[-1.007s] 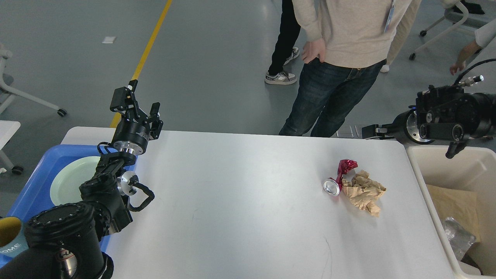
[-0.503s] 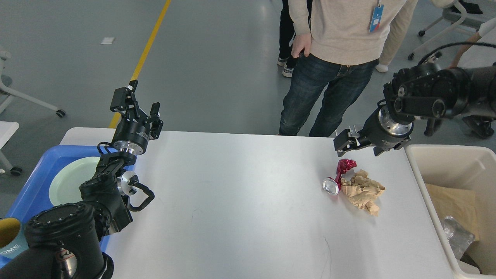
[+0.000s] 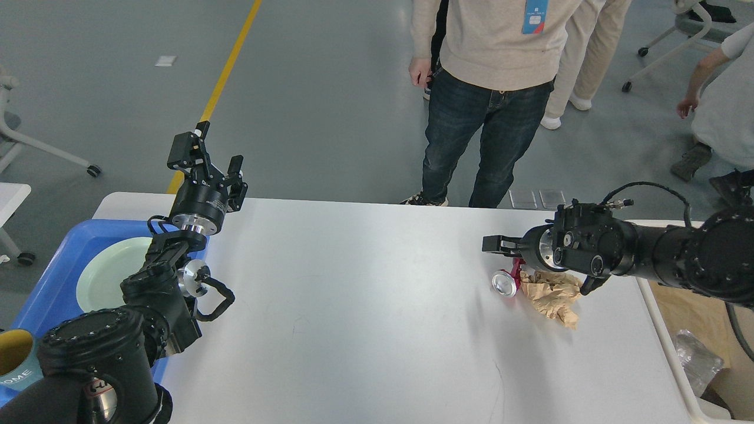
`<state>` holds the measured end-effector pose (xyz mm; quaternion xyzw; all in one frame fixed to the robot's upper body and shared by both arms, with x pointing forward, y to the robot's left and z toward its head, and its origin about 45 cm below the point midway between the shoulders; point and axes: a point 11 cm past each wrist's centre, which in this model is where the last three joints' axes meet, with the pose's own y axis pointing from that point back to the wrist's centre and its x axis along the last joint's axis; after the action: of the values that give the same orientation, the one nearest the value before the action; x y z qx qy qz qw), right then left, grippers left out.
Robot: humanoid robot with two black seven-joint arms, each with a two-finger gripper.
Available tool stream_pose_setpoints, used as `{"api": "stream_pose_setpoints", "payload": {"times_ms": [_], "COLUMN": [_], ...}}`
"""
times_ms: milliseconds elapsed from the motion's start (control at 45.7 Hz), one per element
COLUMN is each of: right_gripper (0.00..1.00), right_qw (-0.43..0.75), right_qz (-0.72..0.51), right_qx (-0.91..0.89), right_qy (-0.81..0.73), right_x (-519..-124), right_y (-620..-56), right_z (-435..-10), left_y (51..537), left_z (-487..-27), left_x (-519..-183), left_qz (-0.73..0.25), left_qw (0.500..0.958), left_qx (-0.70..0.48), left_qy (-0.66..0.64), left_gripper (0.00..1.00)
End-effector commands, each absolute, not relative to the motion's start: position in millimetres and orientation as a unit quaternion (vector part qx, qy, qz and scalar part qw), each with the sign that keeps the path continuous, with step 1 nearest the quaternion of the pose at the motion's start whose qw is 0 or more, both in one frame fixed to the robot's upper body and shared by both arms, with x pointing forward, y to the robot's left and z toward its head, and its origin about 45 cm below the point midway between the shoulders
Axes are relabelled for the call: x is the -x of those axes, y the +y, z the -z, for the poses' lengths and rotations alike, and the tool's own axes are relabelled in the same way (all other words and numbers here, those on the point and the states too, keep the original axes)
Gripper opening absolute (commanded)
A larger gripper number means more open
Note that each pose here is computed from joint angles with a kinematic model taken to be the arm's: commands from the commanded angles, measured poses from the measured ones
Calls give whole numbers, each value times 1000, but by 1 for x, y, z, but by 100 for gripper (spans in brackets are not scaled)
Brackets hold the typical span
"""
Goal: Tidy desktop
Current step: 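Move the right gripper down to the red wrapper, then grasp the red wrapper with the right gripper and lift it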
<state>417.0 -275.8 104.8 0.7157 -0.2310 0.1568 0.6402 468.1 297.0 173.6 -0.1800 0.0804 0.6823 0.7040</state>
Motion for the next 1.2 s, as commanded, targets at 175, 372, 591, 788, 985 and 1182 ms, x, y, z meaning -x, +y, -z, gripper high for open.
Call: {"api": "stream_pose_setpoints", "payload": {"times_ms": [175,372,591,788,985,1182], "right_gripper": [95,93,68,59,58,35], "right_qw": [630,628,629,630,630,630], "right_qz": [-167,-182,-181,-181,-182,-178], "right_qx": [-703,-695,-693,-693,-694,-699], "right_qy": [-283,-301,-301,-300,-296,-287], "right_x": [-414,-401,-397,-395,-394,-388], "right_y": [-269,-266,-267,-268,-265,-261], "right_z": [-71,-48,-44,-42,-41,-36], "left_y": [297,297,297,297,297,297], "left_z": [-174,-174,-174,-174,-174,-174], "left_x": [-468,-468,-468,-468,-468,-468], "left_qz": [-682,-682,-682,-682,-682,-682], "left_qw": [704,704,704,704,704,704], "left_qx": [181,181,180,180,180,180], "left_qy": [81,81,81,81,81,81], "left_gripper": [97,97,97,97,97,96]}}
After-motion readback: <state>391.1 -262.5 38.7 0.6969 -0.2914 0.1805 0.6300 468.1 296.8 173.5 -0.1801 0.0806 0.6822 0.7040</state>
